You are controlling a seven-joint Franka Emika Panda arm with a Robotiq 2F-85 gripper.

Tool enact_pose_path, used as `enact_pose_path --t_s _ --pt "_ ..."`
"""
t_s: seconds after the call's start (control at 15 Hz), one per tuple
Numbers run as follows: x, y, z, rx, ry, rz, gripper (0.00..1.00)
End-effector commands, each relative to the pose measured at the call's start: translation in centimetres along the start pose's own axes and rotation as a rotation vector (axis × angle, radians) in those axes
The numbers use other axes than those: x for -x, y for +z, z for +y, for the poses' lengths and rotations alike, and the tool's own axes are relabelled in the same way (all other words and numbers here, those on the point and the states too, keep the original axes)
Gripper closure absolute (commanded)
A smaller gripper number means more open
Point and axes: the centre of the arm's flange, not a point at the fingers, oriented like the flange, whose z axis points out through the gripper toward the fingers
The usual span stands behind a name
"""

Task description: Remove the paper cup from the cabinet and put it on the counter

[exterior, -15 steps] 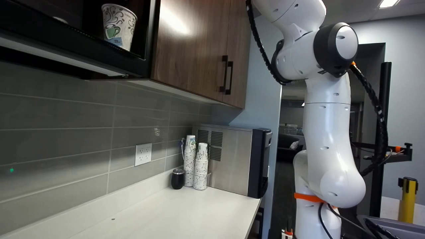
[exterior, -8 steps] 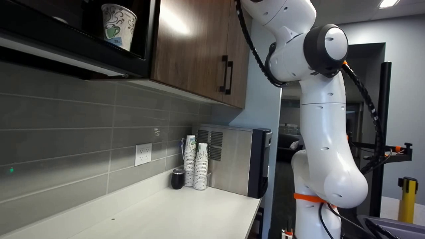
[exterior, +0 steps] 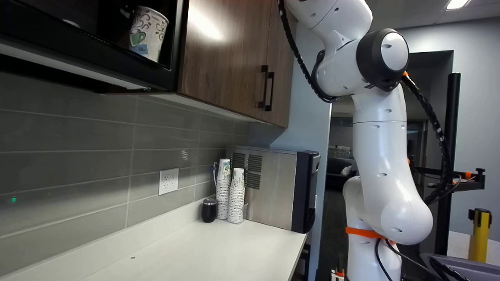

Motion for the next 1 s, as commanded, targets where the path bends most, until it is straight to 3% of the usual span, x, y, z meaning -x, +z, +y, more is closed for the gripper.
enact_pose_path --t_s 0.0,0.4,0.67,0.93 --pt "0.3 -1.9 1.1 0.005 0.036 -0.033 1.00" --pt "4.7 -7.9 1.2 -0.017 0.009 -0.017 1.00" --pt "9.9 -11.7 2.0 -0.041 -0.025 -0.078 1.00" --pt "14.9 -11.2 2.5 -0.130 -0.069 -0.114 1.00"
